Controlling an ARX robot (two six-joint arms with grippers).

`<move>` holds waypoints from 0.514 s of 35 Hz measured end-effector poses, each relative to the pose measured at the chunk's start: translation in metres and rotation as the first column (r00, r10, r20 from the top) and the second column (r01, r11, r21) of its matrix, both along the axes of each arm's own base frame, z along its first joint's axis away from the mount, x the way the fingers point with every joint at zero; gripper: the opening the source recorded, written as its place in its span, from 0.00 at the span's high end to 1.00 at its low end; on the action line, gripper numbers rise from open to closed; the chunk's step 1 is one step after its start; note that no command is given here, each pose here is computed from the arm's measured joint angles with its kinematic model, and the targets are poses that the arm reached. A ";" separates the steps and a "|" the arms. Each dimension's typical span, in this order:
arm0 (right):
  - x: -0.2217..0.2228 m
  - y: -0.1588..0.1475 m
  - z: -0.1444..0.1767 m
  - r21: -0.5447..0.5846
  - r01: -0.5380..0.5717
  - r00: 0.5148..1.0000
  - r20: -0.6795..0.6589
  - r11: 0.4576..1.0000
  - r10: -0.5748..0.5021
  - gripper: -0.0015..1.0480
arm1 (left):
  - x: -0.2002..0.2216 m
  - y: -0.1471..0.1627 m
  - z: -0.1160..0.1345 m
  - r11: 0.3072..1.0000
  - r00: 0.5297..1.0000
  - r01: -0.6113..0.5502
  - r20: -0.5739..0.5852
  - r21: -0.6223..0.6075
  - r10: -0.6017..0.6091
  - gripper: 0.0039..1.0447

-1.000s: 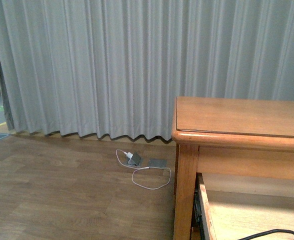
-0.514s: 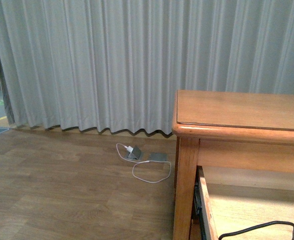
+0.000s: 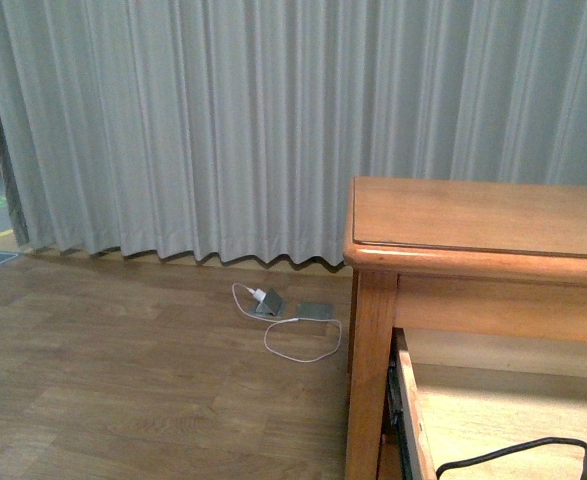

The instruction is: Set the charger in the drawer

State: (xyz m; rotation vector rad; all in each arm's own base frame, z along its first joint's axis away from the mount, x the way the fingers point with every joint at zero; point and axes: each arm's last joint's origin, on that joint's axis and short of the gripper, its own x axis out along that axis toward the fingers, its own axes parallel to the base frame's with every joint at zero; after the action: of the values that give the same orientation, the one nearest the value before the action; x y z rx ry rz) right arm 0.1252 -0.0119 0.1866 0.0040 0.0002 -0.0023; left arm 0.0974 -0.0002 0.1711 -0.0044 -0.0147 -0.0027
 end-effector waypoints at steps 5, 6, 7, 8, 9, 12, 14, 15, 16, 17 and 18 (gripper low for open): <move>0.000 0.000 0.000 0.000 0.000 1.000 0.000 1.000 0.000 0.09 | -0.001 0.000 0.000 1.000 1.000 0.000 0.006 0.000 0.000 0.96; 0.000 0.000 0.000 0.000 0.000 1.000 0.000 1.000 0.000 0.09 | -0.001 0.000 0.000 1.000 1.000 0.000 0.006 0.000 0.000 0.96; 0.000 0.000 0.000 0.000 -0.001 1.000 0.000 1.000 0.001 0.09 | -0.001 0.000 0.000 1.000 1.000 0.000 0.005 0.000 0.000 0.96; 0.000 0.000 0.000 0.000 -0.001 1.000 0.000 1.000 0.001 0.09 | -0.001 0.000 0.000 1.000 1.000 0.000 0.005 0.000 0.000 0.96; 0.000 0.000 0.000 0.000 -0.001 1.000 0.000 1.000 0.001 0.09 | -0.001 0.000 0.000 1.000 1.000 0.000 0.005 0.000 0.000 0.96; 0.000 0.000 -0.001 -0.001 -0.012 1.000 -0.009 1.000 0.012 0.09 | -0.001 0.000 0.000 1.000 1.000 0.000 0.005 0.000 0.000 0.87; 0.000 0.001 -0.003 0.012 -0.105 0.988 -0.109 0.994 0.106 0.09 | -0.001 0.000 0.000 1.000 1.000 0.000 0.006 0.000 0.000 0.77; 0.001 0.001 -0.005 0.028 -0.139 0.977 -0.161 0.990 0.141 0.09 | -0.001 0.000 0.000 1.000 1.000 0.000 0.006 0.000 0.000 0.72; 0.001 0.001 -0.008 0.045 -0.149 0.965 -0.210 0.988 0.155 0.09 | -0.001 0.000 0.000 1.000 1.000 0.000 0.006 0.000 0.000 0.67; 0.002 0.000 -0.012 0.060 -0.152 0.952 -0.259 0.987 0.162 0.09 | -0.001 0.000 0.000 1.000 1.000 0.000 0.006 0.000 0.000 0.62; 0.004 -0.001 -0.018 0.075 -0.146 0.932 -0.324 0.986 0.163 0.09 | -0.001 0.000 0.000 1.000 1.000 0.000 0.006 0.000 0.000 0.55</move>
State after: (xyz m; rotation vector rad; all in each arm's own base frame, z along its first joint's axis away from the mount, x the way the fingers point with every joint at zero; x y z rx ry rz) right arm 0.1289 -0.0127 0.1691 0.0539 0.3364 0.1555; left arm 0.0965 -0.0002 0.1714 -0.0048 -0.0204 -0.0027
